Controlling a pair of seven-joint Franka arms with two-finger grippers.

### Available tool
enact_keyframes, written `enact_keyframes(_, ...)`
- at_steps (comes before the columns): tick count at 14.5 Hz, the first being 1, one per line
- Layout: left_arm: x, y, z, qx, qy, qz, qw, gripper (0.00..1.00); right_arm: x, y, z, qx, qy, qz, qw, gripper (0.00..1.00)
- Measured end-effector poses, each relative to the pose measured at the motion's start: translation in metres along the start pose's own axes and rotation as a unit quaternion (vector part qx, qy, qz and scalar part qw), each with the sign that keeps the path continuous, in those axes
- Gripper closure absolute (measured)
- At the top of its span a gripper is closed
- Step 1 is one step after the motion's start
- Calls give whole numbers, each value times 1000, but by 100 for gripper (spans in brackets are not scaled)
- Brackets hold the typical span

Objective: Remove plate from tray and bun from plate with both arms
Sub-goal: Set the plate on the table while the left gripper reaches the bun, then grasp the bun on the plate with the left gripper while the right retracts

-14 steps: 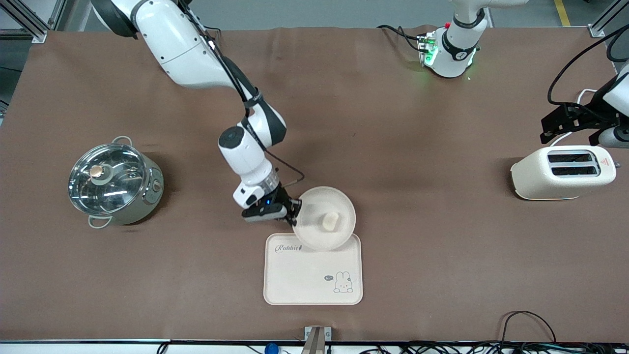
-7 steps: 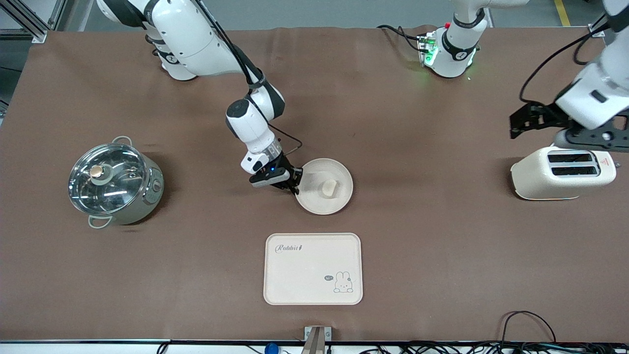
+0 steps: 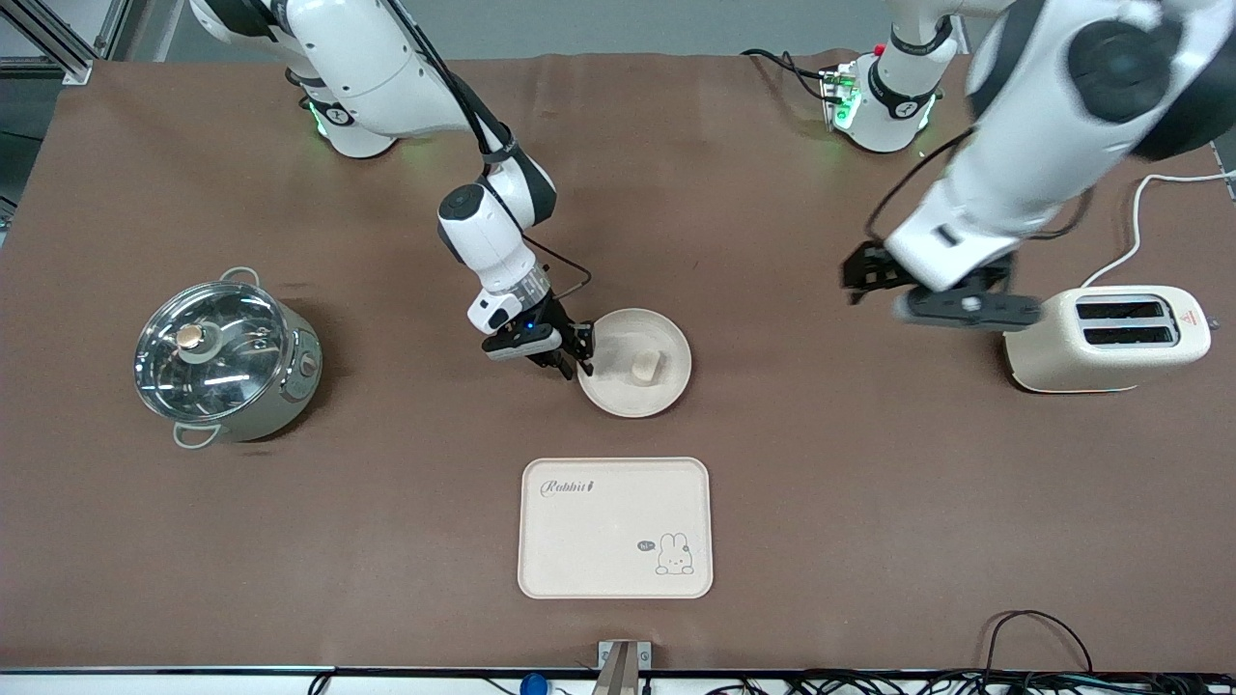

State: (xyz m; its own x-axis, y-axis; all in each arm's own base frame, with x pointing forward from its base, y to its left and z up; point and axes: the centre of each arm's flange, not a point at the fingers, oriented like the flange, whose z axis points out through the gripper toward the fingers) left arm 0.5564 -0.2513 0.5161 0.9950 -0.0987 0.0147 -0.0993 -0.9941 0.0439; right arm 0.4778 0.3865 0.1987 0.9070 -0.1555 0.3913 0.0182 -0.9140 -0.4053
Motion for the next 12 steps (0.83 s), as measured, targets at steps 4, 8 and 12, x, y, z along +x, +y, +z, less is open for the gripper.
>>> enact_keyframes(4,22,74,96,-51,22,-2,998,0,59,-11,-53,-46,-47,30,997,7)
enact_keyframes(8,17,147,185,-63,65,-17,996,0,137,15,-154,-94,-92,35,991,0)
enact_keyframes(12,10,173,252,-68,90,-19,993,0,216,72,-286,-133,-149,19,980,0)
